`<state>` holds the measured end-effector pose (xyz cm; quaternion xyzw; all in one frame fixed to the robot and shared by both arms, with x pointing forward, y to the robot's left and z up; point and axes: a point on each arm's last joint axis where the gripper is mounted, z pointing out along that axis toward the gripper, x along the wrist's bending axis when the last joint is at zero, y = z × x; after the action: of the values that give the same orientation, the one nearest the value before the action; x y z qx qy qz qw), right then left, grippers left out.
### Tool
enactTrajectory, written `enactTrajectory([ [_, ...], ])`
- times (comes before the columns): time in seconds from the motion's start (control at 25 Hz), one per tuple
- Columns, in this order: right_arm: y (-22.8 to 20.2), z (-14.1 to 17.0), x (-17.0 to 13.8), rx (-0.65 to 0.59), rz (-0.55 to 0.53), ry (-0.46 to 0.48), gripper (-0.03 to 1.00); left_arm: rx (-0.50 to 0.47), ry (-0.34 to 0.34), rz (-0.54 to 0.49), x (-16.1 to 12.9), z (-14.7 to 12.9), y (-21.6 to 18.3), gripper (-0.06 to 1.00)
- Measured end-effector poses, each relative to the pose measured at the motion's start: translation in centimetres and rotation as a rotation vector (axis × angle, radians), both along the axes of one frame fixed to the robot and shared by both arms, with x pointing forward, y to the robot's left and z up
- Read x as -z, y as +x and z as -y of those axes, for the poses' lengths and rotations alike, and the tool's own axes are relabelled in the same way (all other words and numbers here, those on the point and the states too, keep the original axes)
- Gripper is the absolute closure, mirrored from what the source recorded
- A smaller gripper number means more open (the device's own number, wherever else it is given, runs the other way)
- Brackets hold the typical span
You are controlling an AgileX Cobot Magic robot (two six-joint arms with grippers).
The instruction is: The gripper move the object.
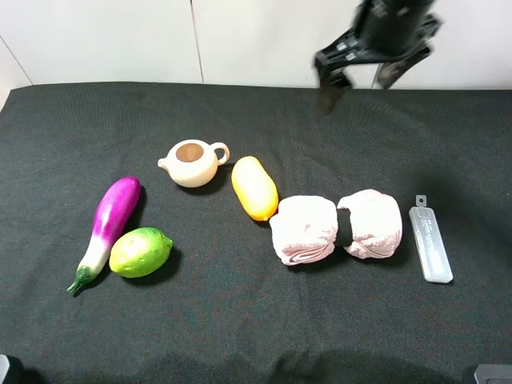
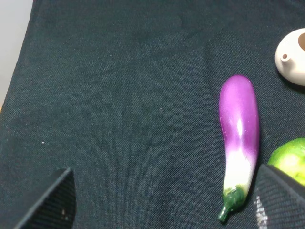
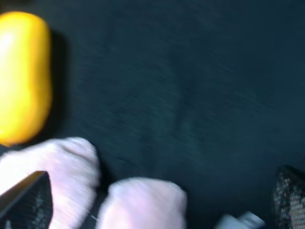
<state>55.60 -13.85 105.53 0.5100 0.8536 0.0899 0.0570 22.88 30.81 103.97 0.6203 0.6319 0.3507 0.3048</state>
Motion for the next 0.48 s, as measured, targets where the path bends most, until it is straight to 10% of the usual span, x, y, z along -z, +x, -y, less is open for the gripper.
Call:
enactTrajectory([
  [0.48,-1.8,12.2,-5.0,0.248,0.097,0.004,0.27,0.0,0.0,0.0,0.0,0.0,0.0,0.15],
])
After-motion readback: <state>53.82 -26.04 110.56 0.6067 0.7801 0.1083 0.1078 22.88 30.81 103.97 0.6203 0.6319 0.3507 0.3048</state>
